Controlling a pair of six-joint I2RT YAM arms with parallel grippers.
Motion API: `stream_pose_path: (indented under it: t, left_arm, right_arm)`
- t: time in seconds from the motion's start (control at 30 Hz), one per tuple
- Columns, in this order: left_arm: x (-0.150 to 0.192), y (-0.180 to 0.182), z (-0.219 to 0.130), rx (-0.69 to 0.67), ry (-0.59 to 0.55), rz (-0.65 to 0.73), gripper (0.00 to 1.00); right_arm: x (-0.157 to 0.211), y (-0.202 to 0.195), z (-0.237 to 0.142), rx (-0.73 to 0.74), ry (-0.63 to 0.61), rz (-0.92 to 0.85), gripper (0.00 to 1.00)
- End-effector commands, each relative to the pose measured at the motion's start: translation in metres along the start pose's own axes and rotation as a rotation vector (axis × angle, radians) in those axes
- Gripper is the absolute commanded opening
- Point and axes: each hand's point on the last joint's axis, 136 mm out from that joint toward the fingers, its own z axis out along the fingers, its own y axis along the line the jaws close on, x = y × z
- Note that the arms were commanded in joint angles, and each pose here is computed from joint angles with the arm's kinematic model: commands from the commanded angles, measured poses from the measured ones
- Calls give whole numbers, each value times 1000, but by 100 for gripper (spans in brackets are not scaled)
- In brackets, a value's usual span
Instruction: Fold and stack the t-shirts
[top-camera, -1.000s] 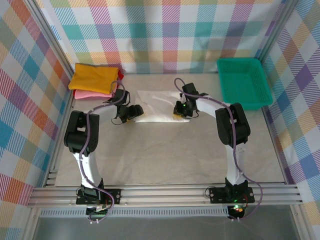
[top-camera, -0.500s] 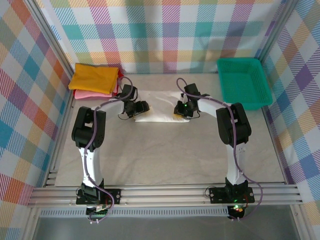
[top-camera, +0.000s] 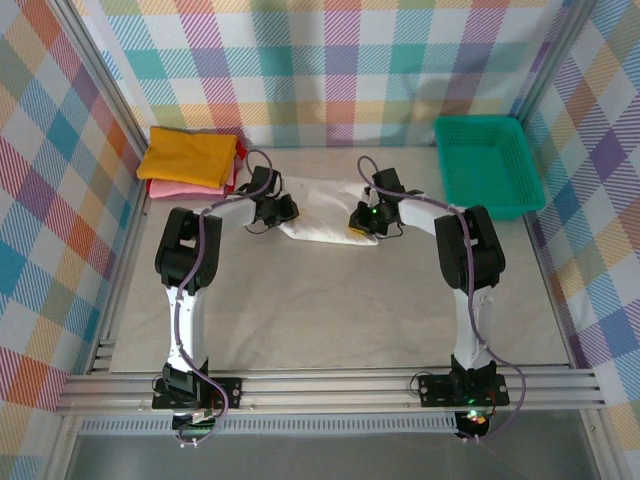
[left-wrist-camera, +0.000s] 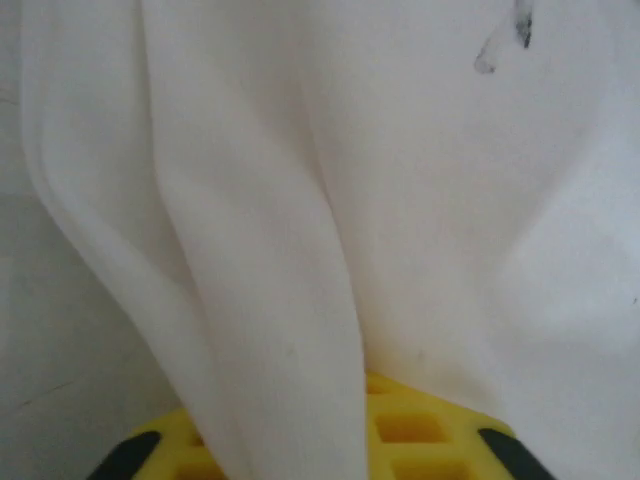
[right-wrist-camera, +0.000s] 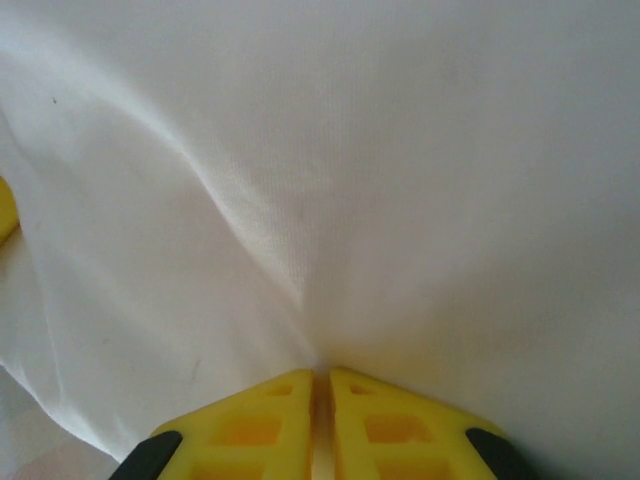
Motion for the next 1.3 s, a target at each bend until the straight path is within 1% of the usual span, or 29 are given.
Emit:
stream_pose_path:
  t: [0.0,0.03,0.07,0.17,0.27,0.3,0.33,0.37,0.43,0.57,0.77,0.8,0.87,0.9,1.0,1.17,1.27]
  left_arm:
    - [12,-6,9,18,26,29,3]
    - [10,-5,6,18,19,30,0]
    - [5,-3,3,18,8,27,0]
    - [-11,3,-9,0,-30,34,0]
    - [-34,5,-26,-78,-72,105,0]
    - [-44,4,-33,-108,-97,137,0]
    - [-47,8,-39,-149,-92,153,0]
    - [-56,7,-46,-177,-110,184,0]
    - [-74,4,-58,-223,-144,244,0]
    - [-109,1,-80,-304,-193,352,0]
    - [-162,3,-113,-357,-274,481,0]
    - [-170,4,-119,-360,-289,495,0]
    - [-186,1,-130,-350,-312,541,0]
    - [-195,0,-136,-347,-329,557,0]
    - [-214,0,-148,-338,-358,607,0]
    - [-245,-1,-179,-313,-400,687,0]
    - [-264,5,-199,-301,-460,687,0]
  right_arm:
    - [-1,16,-26,-41,-11,-3,16]
    - [-2,23,-35,-62,-23,-14,18]
    - [-5,31,-46,-91,-39,-23,21]
    - [-12,51,-84,-175,-106,-50,37]
    - [-15,58,-116,-222,-193,-80,47]
    - [-16,58,-124,-228,-226,-86,52]
    - [-16,55,-128,-228,-250,-93,54]
    - [-15,53,-130,-225,-272,-103,57]
    - [-14,48,-128,-219,-287,-109,58]
    - [-9,44,-115,-234,-247,-97,59]
    - [-7,44,-99,-270,-203,-116,61]
    - [-6,45,-98,-280,-196,-120,63]
    - [-4,48,-94,-297,-183,-141,74]
    - [-2,49,-92,-300,-175,-154,76]
    - [2,52,-88,-321,-154,-174,79]
    - [9,45,-77,-322,-107,-129,81]
    - [13,41,-71,-319,-86,-100,82]
